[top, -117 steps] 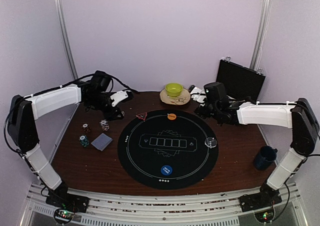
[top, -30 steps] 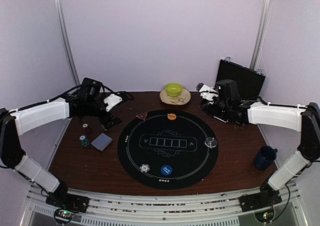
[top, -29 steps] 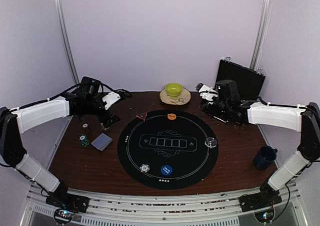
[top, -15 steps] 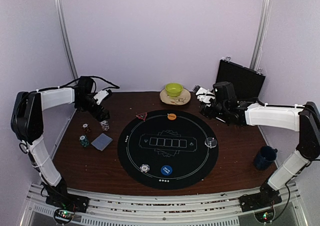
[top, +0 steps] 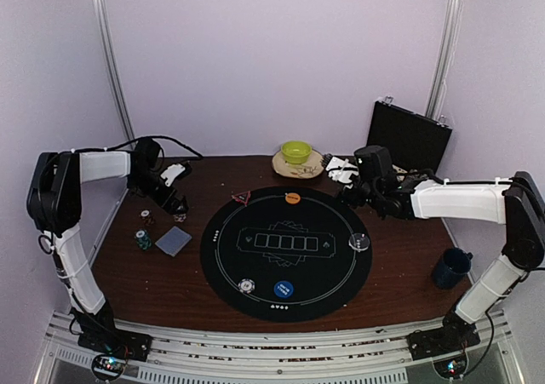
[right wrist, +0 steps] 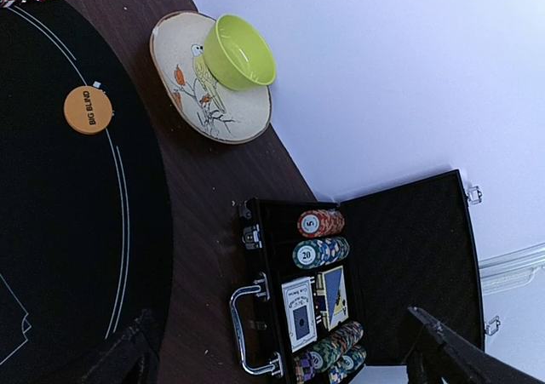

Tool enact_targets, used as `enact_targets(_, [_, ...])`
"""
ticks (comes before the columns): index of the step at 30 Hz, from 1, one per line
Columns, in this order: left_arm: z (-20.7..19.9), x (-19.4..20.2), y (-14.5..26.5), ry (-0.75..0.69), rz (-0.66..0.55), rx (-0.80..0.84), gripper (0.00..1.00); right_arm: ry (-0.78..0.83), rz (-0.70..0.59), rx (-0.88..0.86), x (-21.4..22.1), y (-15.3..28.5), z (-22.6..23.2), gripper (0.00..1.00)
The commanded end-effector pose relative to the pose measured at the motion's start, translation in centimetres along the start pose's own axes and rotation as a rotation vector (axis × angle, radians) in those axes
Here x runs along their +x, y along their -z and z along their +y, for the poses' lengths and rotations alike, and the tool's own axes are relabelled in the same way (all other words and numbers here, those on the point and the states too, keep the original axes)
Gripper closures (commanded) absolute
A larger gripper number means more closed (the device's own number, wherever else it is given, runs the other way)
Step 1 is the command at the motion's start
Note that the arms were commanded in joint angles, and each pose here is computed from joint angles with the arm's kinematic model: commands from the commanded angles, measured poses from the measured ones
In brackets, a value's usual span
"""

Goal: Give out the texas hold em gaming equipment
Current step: Pick up the pile of poker chips from the pile of poker chips.

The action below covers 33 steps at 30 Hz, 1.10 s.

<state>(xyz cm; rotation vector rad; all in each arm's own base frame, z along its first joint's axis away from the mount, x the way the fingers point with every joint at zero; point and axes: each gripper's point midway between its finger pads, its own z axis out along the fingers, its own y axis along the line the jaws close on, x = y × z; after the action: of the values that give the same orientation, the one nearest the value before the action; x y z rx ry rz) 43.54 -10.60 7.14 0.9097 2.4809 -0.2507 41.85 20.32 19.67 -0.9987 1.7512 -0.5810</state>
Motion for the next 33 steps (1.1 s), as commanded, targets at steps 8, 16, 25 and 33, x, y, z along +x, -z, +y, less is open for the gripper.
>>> enact_targets(8, [1.02, -0.08, -0.99, 0.029, 0.01, -0.031, 0.17, 0.011, 0.007, 0.026, 0.22, 0.05, 0.03, 0.0])
enact_targets(16, [1.24, 0.0, -1.15, 0.035, 0.013, -0.04, 0.28, 0.015, 0.009, 0.027, 0.26, 0.03, 0.13, 0.0])
enact_targets(25, [1.3, 0.01, -1.15, 0.035, 0.014, -0.043, 0.42, 0.022, 0.012, 0.031, 0.35, -0.02, 0.21, 0.0])
enact_targets(33, [1.32, -0.23, -0.89, 0.03, 0.007, -0.047, 0.47, 0.021, 0.01, 0.035, 0.27, 0.05, 0.15, 0.0])
